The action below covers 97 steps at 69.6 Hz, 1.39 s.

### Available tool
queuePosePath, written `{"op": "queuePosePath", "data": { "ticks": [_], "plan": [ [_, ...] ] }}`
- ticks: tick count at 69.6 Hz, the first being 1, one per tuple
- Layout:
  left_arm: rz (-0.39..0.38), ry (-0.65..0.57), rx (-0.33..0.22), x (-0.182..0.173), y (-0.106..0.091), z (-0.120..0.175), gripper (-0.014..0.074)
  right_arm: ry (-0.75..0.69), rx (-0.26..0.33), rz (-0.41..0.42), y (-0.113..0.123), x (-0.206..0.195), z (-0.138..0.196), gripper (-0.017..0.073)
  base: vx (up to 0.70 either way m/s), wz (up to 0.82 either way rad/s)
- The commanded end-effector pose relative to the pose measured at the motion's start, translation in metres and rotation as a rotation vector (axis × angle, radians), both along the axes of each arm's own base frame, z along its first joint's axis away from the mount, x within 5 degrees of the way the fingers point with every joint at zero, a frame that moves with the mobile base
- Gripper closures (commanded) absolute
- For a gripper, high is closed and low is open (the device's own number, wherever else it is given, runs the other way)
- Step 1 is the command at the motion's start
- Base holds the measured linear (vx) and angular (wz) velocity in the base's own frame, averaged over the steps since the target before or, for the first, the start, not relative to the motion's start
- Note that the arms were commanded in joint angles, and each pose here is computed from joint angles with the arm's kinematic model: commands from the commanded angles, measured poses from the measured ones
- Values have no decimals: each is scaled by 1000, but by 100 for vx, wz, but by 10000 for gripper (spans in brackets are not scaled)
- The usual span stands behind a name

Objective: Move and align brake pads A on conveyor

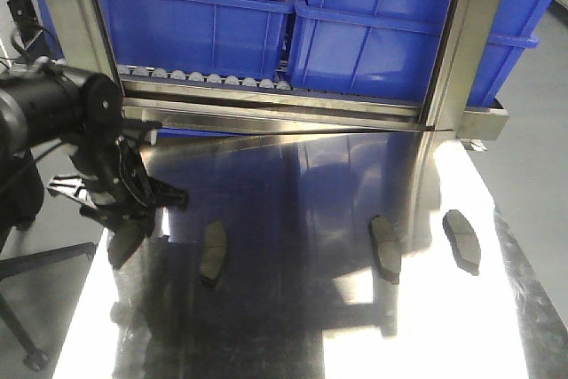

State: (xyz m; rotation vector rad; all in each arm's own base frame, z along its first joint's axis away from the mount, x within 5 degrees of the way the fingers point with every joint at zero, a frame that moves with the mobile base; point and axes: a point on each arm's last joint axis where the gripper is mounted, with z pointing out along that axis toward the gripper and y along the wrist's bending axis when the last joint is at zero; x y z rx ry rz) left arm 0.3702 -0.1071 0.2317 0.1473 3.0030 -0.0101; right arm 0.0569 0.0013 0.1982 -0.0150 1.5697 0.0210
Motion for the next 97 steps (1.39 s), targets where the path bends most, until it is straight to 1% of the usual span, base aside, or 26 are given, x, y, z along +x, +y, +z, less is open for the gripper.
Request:
{"op": "queuePosePath", "data": {
  "ticks": [1,9,19,33,42,51,57,63,70,87,97],
  "plan": [
    [-13,-146,-40,-11,1,56,601,-78,-6,-6,0,-1,5,563,0,0],
    [-43,-231,-57,-26,5,88,601,-78,-6,-6,0,-1,5,563,0,0],
    [-55,-351,-79,-52,14,130,601,-78,-6,-6,0,-1,5,563,0,0],
    [-57,-514,-46,-93,33,181,601,-78,-6,-6,0,-1,5,563,0,0],
    [-49,-581,-34,-120,43,204,599,-78,-6,-6,0,-1,5,563,0,0],
    [-42,-659,-50,-147,52,225,600,-78,-6,-6,0,-1,5,563,0,0],
    [-36,-706,-48,-164,59,236,600,-78,-6,-6,0,-1,5,563,0,0],
    [-32,-731,-55,-179,63,243,600,-78,-6,-6,0,-1,5,563,0,0],
    [-33,-750,-60,-193,67,241,600,-78,-6,-6,0,-1,5,563,0,0],
    [-28,-777,-76,-217,74,213,600,-78,-6,-6,0,-1,5,563,0,0],
    [-29,-761,-74,-232,79,195,600,-78,-6,-6,0,-1,5,563,0,0]
  ]
}}
